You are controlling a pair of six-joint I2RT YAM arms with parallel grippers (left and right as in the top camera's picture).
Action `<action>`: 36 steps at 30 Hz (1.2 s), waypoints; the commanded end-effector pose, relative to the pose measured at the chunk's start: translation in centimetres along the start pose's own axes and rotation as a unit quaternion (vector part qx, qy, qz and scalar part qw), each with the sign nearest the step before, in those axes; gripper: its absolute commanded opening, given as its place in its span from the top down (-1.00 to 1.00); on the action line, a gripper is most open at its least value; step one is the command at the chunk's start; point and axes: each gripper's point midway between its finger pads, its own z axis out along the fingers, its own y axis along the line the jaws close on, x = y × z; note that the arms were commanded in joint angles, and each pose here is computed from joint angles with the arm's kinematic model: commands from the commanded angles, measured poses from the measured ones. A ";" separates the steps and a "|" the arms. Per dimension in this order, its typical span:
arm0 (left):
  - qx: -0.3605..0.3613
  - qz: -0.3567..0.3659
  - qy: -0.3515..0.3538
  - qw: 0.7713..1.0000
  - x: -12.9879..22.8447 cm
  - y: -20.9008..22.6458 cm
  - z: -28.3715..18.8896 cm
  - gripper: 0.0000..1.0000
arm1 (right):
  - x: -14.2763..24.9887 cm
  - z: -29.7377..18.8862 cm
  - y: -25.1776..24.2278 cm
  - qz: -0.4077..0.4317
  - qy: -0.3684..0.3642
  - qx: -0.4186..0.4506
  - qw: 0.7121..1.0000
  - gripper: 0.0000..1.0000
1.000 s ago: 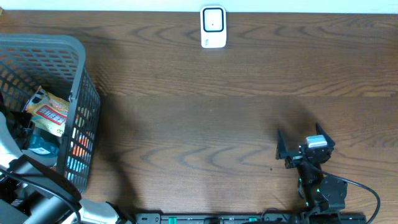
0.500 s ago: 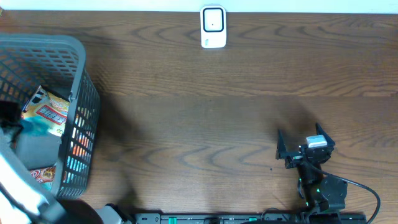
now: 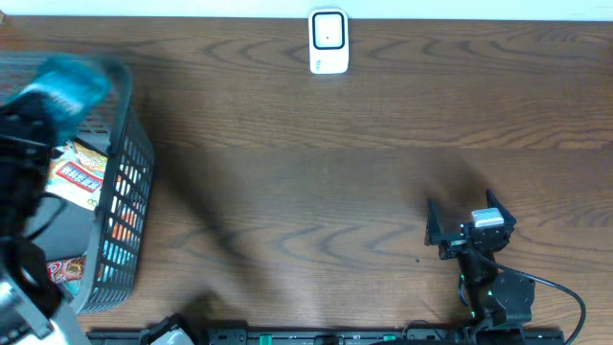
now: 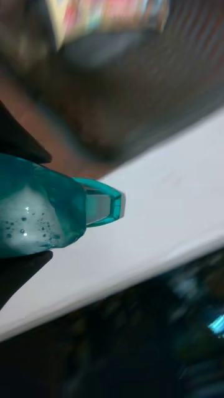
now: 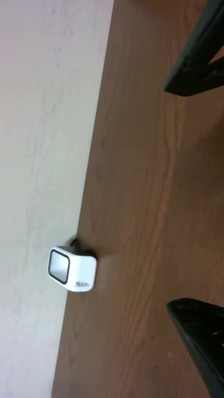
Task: Scan the item barcode
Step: 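Lift the bottle out and carry it toward the white scanner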
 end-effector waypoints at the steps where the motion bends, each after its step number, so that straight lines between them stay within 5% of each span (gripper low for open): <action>1: 0.082 0.010 0.076 0.994 3.9 -4.5 -0.7 0.63 | 0.1 0.0 0.1 0.006 0.001 -0.001 1.000 -0.98; 9: 0.106 0.070 0.267 0.955 14.7 -6.2 2.8 0.63 | 0.1 0.0 0.1 0.006 0.001 -0.001 1.000 -0.98; 17: 0.016 0.171 0.406 0.897 27.6 -2.9 9.6 0.63 | 0.1 0.0 0.1 0.006 0.001 -0.001 1.000 -0.98; 25: 0.004 0.233 0.483 0.844 39.4 -1.0 14.4 0.63 | 0.1 0.0 0.1 0.006 0.001 -0.001 1.000 -0.99; 36: -0.011 0.238 0.525 0.817 49.0 2.6 18.1 0.55 | 0.1 0.0 0.1 0.006 0.001 -0.001 1.000 -0.98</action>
